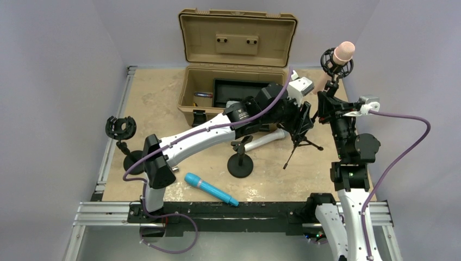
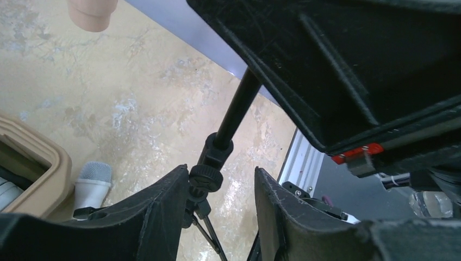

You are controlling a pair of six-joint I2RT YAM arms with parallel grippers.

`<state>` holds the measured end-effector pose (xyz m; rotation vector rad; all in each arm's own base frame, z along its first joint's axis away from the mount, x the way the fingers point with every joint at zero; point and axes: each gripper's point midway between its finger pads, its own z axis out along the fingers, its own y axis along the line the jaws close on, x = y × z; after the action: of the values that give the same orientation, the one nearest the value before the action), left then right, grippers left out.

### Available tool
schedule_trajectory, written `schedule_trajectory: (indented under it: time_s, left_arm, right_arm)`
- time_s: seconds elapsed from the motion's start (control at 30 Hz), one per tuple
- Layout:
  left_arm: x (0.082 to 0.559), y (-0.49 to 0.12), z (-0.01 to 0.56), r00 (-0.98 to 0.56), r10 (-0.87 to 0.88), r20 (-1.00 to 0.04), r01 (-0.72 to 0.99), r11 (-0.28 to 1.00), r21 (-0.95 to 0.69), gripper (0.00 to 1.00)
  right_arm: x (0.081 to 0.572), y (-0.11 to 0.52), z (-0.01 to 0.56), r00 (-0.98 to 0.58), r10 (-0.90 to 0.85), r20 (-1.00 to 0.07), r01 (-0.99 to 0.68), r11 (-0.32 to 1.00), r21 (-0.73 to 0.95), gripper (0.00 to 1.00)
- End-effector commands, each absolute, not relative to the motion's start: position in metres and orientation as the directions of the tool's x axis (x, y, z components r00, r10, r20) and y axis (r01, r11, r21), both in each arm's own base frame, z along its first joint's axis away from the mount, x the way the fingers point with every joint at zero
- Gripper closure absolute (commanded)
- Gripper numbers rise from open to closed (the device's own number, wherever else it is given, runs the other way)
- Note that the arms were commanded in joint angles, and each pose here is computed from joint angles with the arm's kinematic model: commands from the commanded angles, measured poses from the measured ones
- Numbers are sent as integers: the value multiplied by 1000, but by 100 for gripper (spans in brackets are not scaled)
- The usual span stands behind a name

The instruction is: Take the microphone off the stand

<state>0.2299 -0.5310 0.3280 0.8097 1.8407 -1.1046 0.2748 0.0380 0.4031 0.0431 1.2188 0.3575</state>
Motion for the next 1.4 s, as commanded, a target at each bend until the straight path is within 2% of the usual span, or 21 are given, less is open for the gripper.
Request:
schedule_trajectory:
  time_s: [0.0, 0.1, 0.27, 0.43, 0.63, 0.87, 0.97, 1.0, 1.13, 1.2, 1.27, 1.3, 1.37]
  left_arm:
    - [228, -539, 337, -480, 86, -873, 828, 375, -418, 55]
    - [227, -540, 334, -482, 92, -871, 828, 372, -419, 57]
    - [228, -540, 333, -486, 91, -869, 825, 377, -422, 68]
    - [229, -539, 334, -565, 67, -822, 779, 373, -505, 100]
    - [223, -535, 350, -816, -24, -578, 557, 238, -796, 100]
    - [217, -525, 372, -954, -53, -295, 286, 139, -948, 100]
    - [217, -525, 378, -992, -65, -111, 107, 66, -992, 100]
    - [217, -526, 372, -998, -64, -21, 18, 48, -999, 100]
    - [212, -532, 375, -975, -19, 223, -222, -34, -974, 100]
    - [213, -531, 382, -968, -20, 248, -246, -91, -965, 100]
    - [214, -529, 388, -983, -33, 178, -175, -90, -980, 100]
    - [213, -528, 387, -990, -45, 130, -127, -67, -990, 95]
    - [215, -523, 383, -995, -89, 36, -35, -10, -999, 76]
  right_arm:
    - [249, 41, 459, 456, 297, -839, -297, 939, 172, 100]
    - [249, 41, 459, 458, 295, -838, -294, 941, 170, 100]
    - [249, 41, 458, 456, 296, -839, -297, 939, 170, 100]
    - [248, 40, 452, 470, 287, -835, -290, 944, 161, 100]
    - [230, 52, 444, 556, 274, -785, -353, 933, 76, 100]
    - [224, 52, 432, 592, 271, -759, -358, 932, 54, 100]
    - [223, 53, 431, 593, 270, -759, -361, 931, 50, 100]
    - [223, 54, 431, 593, 270, -758, -363, 931, 47, 100]
    - [222, 54, 432, 593, 269, -759, -364, 930, 46, 100]
    - [222, 54, 432, 592, 269, -760, -363, 931, 46, 100]
    - [223, 53, 432, 590, 269, -762, -359, 932, 51, 100]
    - [224, 52, 432, 588, 269, -763, -356, 933, 54, 100]
    - [223, 51, 433, 589, 269, -762, -352, 934, 58, 100]
